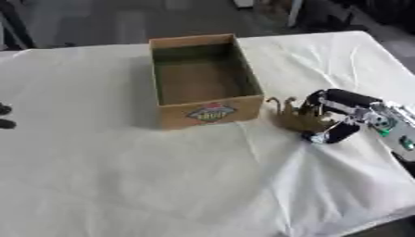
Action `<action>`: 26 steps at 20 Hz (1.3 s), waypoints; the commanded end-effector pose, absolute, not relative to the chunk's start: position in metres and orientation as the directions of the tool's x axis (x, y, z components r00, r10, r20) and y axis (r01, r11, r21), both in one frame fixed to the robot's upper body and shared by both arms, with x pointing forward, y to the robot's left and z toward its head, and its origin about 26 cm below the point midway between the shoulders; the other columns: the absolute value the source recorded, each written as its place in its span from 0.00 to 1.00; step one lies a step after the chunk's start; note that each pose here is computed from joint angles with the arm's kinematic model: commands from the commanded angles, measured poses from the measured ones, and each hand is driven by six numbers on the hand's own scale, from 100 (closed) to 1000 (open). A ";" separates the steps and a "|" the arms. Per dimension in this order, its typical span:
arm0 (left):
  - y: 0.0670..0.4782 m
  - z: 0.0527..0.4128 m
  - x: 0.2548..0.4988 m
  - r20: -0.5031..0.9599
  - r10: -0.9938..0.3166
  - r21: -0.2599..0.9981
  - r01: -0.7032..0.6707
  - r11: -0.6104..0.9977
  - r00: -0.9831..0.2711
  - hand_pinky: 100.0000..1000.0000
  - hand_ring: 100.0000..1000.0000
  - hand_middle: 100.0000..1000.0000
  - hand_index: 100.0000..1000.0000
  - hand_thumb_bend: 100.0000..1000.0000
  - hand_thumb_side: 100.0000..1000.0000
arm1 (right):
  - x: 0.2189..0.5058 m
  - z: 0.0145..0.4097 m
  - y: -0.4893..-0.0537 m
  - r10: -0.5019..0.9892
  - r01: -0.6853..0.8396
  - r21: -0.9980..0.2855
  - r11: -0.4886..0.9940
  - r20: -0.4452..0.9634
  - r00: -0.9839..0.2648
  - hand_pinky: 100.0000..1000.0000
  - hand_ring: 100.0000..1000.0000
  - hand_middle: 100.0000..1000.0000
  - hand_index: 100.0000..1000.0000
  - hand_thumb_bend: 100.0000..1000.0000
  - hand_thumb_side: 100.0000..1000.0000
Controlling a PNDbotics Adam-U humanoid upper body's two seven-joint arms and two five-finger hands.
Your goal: Pick up objects on the table and place them in the box.
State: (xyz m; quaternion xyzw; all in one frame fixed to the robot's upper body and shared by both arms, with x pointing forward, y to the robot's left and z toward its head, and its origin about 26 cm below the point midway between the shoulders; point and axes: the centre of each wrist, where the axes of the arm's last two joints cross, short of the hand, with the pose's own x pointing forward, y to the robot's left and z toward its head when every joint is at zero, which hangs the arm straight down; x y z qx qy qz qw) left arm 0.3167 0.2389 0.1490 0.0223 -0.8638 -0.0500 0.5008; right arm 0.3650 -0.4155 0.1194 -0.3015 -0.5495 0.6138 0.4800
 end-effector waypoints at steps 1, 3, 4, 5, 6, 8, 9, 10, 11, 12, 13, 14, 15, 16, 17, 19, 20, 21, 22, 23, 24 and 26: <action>0.240 0.154 0.317 0.854 -0.085 0.104 0.009 0.995 -0.514 0.49 0.56 0.46 0.56 0.19 0.45 | 0.364 0.125 -0.423 0.929 -0.234 -0.971 0.048 0.129 -0.347 0.37 0.26 0.35 0.47 0.12 0.00; 0.240 0.154 0.317 0.854 -0.083 0.102 0.009 0.995 -0.514 0.49 0.56 0.46 0.56 0.19 0.45 | 0.363 0.126 -0.423 0.926 -0.213 -0.975 0.060 0.134 -0.353 0.36 0.24 0.32 0.45 0.09 0.00; 0.240 0.154 0.317 0.854 -0.083 0.102 0.009 0.995 -0.514 0.49 0.56 0.46 0.56 0.19 0.45 | 0.363 0.128 -0.423 0.924 -0.200 -0.978 0.066 0.135 -0.357 0.36 0.24 0.32 0.45 0.08 0.00; 0.241 0.154 0.317 0.854 -0.083 0.102 0.008 0.995 -0.514 0.49 0.56 0.46 0.56 0.19 0.45 | 0.363 0.131 -0.423 0.922 -0.185 -0.980 0.075 0.139 -0.361 0.35 0.23 0.31 0.44 0.07 0.00; 0.241 0.154 0.317 0.854 -0.083 0.102 0.007 0.995 -0.514 0.49 0.56 0.46 0.56 0.19 0.45 | 0.362 0.133 -0.423 0.920 -0.172 -0.981 0.085 0.143 -0.365 0.35 0.23 0.31 0.44 0.06 0.00; 0.241 0.154 0.317 0.854 -0.084 0.101 0.007 0.995 -0.514 0.49 0.56 0.46 0.56 0.19 0.45 | 0.362 0.142 -0.421 0.914 -0.139 -0.985 0.104 0.150 -0.378 0.34 0.23 0.31 0.44 0.04 0.00; 0.241 0.154 0.317 0.854 -0.084 0.101 0.007 0.995 -0.514 0.49 0.56 0.46 0.56 0.19 0.45 | 0.361 0.146 -0.420 0.911 -0.124 -0.986 0.113 0.153 -0.384 0.34 0.23 0.30 0.44 0.03 0.00; 0.241 0.154 0.316 0.854 -0.084 0.101 0.006 0.995 -0.514 0.49 0.56 0.46 0.56 0.19 0.45 | 0.360 0.151 -0.419 0.907 -0.109 -0.986 0.125 0.158 -0.390 0.34 0.23 0.30 0.44 0.02 0.00; 0.241 0.154 0.316 0.854 -0.084 0.102 0.006 0.995 -0.513 0.49 0.56 0.46 0.56 0.19 0.45 | 0.360 0.156 -0.419 0.904 -0.098 -0.986 0.137 0.165 -0.394 0.34 0.23 0.30 0.43 0.02 0.00; 0.242 0.154 0.316 0.854 -0.085 0.102 0.005 0.995 -0.513 0.49 0.56 0.46 0.56 0.19 0.45 | 0.359 0.162 -0.418 0.901 -0.085 -0.985 0.148 0.170 -0.400 0.34 0.23 0.30 0.43 0.02 0.00; 0.242 0.154 0.316 0.854 -0.085 0.102 0.005 0.995 -0.513 0.49 0.56 0.46 0.56 0.19 0.45 | 0.358 0.167 -0.417 0.898 -0.076 -0.985 0.155 0.172 -0.404 0.34 0.23 0.30 0.43 0.02 0.00; 0.242 0.154 0.316 0.855 -0.086 0.102 0.005 0.995 -0.512 0.49 0.56 0.46 0.56 0.19 0.45 | 0.357 0.172 -0.416 0.897 -0.066 -0.985 0.160 0.173 -0.408 0.34 0.22 0.30 0.43 0.02 0.00; 0.242 0.154 0.316 0.855 -0.086 0.103 0.005 0.995 -0.512 0.49 0.56 0.46 0.56 0.19 0.45 | 0.357 0.176 -0.416 0.896 -0.057 -0.985 0.164 0.173 -0.410 0.34 0.23 0.30 0.43 0.02 0.00; 0.242 0.153 0.316 0.855 -0.086 0.103 0.005 0.995 -0.512 0.49 0.56 0.46 0.56 0.19 0.45 | 0.357 0.181 -0.415 0.895 -0.047 -0.985 0.167 0.171 -0.411 0.34 0.23 0.30 0.44 0.03 0.00; 0.242 0.153 0.316 0.855 -0.087 0.104 0.005 0.995 -0.511 0.49 0.56 0.46 0.56 0.19 0.45 | 0.356 0.186 -0.415 0.895 -0.038 -0.985 0.169 0.170 -0.412 0.34 0.23 0.30 0.43 0.03 0.00; 0.242 0.153 0.316 0.855 -0.088 0.106 0.006 0.994 -0.511 0.49 0.56 0.46 0.56 0.19 0.45 | 0.357 0.195 -0.415 0.895 -0.016 -0.985 0.172 0.163 -0.415 0.34 0.23 0.30 0.44 0.03 0.00; 0.242 0.153 0.316 0.855 -0.089 0.107 0.006 0.994 -0.510 0.49 0.56 0.46 0.56 0.19 0.45 | 0.358 0.201 -0.414 0.895 -0.004 -0.985 0.172 0.158 -0.418 0.34 0.23 0.30 0.44 0.04 0.00; 0.242 0.153 0.316 0.856 -0.090 0.108 0.007 0.994 -0.510 0.49 0.56 0.46 0.56 0.19 0.45 | 0.359 0.206 -0.413 0.894 0.007 -0.985 0.171 0.153 -0.422 0.34 0.23 0.30 0.44 0.04 0.00; 0.242 0.153 0.316 0.856 -0.090 0.109 0.008 0.994 -0.509 0.49 0.56 0.46 0.56 0.19 0.45 | 0.361 0.211 -0.412 0.893 0.018 -0.985 0.170 0.146 -0.426 0.34 0.23 0.30 0.44 0.04 0.00; 0.242 0.153 0.316 0.857 -0.089 0.109 0.009 0.994 -0.508 0.49 0.56 0.46 0.56 0.19 0.45 | 0.363 0.216 -0.411 0.892 0.028 -0.985 0.168 0.140 -0.431 0.34 0.23 0.31 0.44 0.05 0.00; 0.242 0.153 0.316 0.858 -0.089 0.110 0.011 0.994 -0.507 0.49 0.56 0.46 0.56 0.19 0.45 | 0.365 0.222 -0.409 0.891 0.038 -0.985 0.167 0.134 -0.435 0.34 0.23 0.31 0.44 0.05 0.00; 0.241 0.152 0.316 0.859 -0.088 0.111 0.017 0.994 -0.505 0.49 0.56 0.46 0.56 0.19 0.45 | 0.373 0.232 -0.407 0.889 0.056 -0.984 0.169 0.127 -0.440 0.34 0.23 0.31 0.44 0.05 0.00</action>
